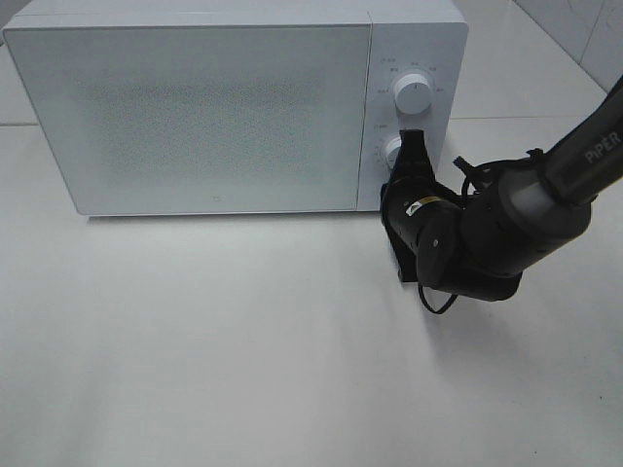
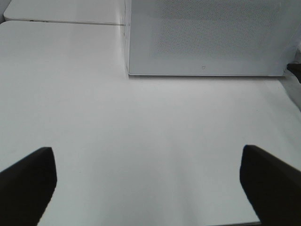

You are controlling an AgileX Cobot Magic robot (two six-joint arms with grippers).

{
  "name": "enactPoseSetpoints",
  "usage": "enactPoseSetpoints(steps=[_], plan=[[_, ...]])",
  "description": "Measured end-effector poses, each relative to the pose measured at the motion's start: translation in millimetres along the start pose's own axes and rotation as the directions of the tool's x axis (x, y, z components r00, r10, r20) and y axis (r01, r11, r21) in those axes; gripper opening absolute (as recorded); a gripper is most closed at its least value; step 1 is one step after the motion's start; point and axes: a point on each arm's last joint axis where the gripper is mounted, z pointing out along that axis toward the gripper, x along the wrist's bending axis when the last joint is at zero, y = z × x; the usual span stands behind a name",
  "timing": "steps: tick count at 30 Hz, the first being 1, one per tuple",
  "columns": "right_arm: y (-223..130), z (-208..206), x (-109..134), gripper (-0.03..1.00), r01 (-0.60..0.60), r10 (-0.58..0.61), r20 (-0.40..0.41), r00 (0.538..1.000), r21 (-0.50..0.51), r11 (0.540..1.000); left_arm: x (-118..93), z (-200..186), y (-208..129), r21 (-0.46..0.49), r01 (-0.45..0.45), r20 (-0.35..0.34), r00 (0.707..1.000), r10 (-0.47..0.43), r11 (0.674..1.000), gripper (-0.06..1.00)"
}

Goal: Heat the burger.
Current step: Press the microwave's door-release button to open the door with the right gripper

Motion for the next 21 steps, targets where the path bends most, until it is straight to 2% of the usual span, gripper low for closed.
enactPoseSetpoints(steps=[21], plan=[[0.7, 5.4, 3.0, 0.00, -0.043, 0.042, -0.019, 0.999, -0.045, 0.998, 0.0, 0.0, 0.0, 0.000, 0.000, 0.000, 1.000, 0.000, 1.000, 0.98]])
